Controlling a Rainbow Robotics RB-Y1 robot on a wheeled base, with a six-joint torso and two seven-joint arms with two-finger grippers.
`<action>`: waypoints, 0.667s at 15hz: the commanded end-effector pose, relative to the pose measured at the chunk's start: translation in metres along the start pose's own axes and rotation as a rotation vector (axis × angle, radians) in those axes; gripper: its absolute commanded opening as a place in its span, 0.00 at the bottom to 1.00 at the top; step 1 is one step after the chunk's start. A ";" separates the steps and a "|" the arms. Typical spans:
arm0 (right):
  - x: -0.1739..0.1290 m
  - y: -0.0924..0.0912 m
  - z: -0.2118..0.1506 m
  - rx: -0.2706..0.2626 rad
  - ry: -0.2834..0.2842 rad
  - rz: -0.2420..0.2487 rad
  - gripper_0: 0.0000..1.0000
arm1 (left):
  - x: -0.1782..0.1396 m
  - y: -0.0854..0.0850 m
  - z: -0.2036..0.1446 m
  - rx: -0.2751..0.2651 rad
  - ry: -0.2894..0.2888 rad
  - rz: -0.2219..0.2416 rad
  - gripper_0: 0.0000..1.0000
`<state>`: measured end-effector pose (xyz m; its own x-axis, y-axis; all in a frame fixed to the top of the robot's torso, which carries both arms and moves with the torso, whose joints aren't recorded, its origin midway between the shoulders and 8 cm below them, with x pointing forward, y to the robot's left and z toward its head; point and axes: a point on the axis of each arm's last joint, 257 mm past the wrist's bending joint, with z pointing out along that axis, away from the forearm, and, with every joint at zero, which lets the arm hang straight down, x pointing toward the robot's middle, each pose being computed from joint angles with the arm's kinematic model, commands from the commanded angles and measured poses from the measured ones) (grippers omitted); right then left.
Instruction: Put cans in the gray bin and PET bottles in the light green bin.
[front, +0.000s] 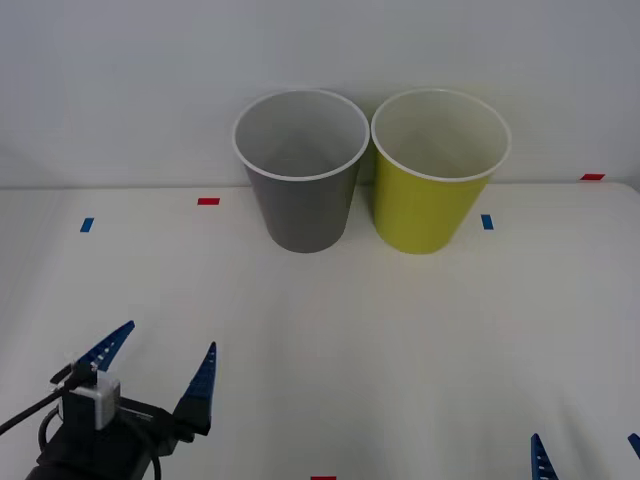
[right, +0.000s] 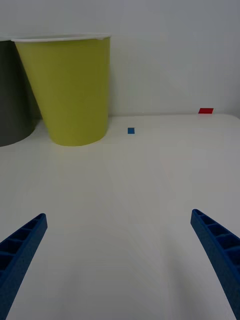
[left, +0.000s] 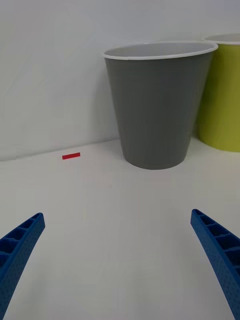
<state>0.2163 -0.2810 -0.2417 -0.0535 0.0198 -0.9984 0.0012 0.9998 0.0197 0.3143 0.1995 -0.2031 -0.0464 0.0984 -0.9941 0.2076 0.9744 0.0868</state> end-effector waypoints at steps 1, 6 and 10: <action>0.000 0.000 0.000 0.000 0.000 0.000 1.00 | 0.017 -0.002 -0.018 -0.005 0.030 0.006 1.00; 0.000 0.000 0.000 0.000 0.000 0.000 1.00 | 0.049 -0.006 -0.056 -0.029 0.006 -0.007 1.00; 0.000 0.000 0.000 0.000 0.000 0.000 1.00 | 0.072 0.003 -0.078 -0.067 -0.010 0.003 1.00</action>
<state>0.2163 -0.2810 -0.2418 -0.0535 0.0198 -0.9984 0.0012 0.9998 0.0197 0.2382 0.2201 -0.2694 -0.0433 0.0985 -0.9942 0.1590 0.9831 0.0905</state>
